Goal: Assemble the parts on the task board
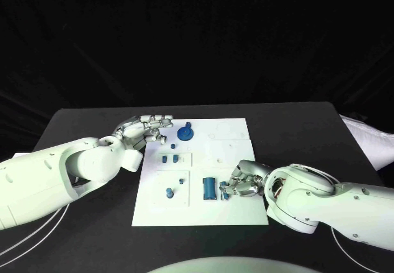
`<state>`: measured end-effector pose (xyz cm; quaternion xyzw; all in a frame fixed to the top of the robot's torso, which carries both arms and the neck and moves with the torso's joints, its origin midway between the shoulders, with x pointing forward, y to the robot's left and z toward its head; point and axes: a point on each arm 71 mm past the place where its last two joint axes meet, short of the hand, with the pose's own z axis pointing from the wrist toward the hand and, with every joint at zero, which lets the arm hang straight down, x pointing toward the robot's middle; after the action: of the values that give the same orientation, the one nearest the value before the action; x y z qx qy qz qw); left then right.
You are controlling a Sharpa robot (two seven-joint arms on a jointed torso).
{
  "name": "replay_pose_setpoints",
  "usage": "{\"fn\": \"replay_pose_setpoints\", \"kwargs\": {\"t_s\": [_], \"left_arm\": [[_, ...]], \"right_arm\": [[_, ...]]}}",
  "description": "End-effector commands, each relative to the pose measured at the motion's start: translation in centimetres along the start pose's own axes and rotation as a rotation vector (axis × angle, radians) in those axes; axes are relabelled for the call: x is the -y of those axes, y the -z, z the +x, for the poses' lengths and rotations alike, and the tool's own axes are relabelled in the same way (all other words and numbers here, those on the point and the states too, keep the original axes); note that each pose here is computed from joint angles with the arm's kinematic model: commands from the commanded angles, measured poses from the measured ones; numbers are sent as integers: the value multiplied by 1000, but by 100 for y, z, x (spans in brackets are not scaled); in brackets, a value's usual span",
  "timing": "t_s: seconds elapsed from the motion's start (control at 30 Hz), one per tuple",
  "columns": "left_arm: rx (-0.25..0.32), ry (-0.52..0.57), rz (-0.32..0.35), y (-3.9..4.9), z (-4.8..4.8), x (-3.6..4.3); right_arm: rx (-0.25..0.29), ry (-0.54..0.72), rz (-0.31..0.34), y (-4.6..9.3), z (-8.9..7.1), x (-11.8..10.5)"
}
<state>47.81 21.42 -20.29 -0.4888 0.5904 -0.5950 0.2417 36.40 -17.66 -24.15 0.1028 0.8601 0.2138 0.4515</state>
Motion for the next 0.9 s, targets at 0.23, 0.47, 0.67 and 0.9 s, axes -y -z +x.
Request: {"fn": "replay_pose_setpoints", "kwargs": {"t_s": [0.23, 0.47, 0.67, 0.9], "left_arm": [[-24, 1, 1, -1, 19, 3], [-23, 0, -1, 0, 15, 3], [-24, 1, -1, 0, 16, 3], [-23, 0, -2, 1, 12, 2]], "right_arm": [[-8, 28, -14, 11, 26, -28], [-3, 34, -15, 19, 18, -16], [0, 38, -14, 27, 10, -2], [-5, 46, -14, 44, 4, 23]]}}
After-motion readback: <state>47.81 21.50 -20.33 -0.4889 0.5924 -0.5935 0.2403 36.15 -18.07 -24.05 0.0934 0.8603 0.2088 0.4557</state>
